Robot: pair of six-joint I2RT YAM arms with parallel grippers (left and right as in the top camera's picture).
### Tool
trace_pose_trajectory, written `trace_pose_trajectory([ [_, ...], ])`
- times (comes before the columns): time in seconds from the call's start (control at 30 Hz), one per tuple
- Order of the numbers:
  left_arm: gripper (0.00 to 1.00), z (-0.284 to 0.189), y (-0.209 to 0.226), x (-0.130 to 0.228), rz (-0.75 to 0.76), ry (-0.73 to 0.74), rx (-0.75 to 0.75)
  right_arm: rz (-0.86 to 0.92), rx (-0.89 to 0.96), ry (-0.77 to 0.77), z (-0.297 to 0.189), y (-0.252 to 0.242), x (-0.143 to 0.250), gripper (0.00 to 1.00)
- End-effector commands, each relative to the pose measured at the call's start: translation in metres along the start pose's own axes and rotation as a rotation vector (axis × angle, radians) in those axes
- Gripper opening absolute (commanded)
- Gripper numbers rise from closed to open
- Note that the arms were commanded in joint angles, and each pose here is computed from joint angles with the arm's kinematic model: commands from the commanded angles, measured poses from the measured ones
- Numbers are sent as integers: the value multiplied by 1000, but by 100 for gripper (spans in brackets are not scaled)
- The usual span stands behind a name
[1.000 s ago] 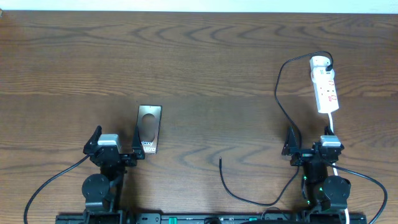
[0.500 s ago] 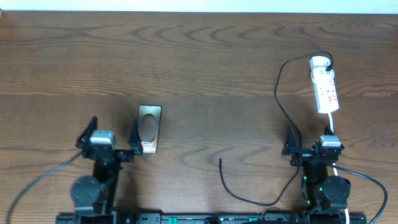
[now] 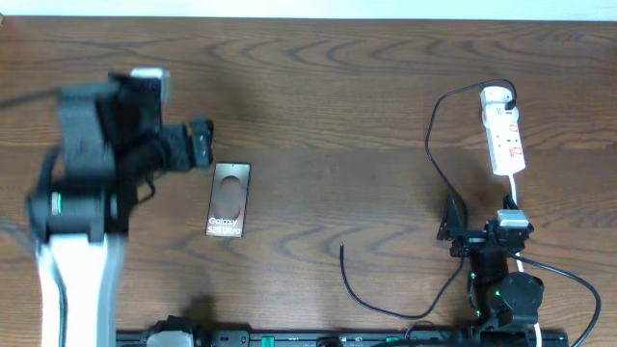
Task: Plug charger to phone and switch on socket
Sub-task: 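Move the left gripper over the silver phone and lower onto it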
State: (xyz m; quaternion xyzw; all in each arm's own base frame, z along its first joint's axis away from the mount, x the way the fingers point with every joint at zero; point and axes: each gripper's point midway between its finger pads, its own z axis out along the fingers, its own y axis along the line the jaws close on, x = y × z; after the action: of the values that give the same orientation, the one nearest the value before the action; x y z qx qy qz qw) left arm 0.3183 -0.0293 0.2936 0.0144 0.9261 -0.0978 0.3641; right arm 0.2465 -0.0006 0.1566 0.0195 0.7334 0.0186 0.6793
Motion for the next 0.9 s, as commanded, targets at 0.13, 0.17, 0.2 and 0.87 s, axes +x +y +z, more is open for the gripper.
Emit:
trace_pose_trajectory([
  [0.13, 98, 72, 11, 20, -60, 292, 12, 12, -10, 1, 0, 3, 1, 99],
  [0.17, 98, 81, 13, 26, -69, 331, 11, 12, -10, 1, 0, 3, 1, 99],
  [0.2, 98, 90, 16, 32, -76, 365, 9, 12, -10, 1, 0, 3, 1, 99],
  [0.87, 98, 167, 27, 130, -92, 715, -57, 12, -10, 1, 0, 3, 1, 99],
])
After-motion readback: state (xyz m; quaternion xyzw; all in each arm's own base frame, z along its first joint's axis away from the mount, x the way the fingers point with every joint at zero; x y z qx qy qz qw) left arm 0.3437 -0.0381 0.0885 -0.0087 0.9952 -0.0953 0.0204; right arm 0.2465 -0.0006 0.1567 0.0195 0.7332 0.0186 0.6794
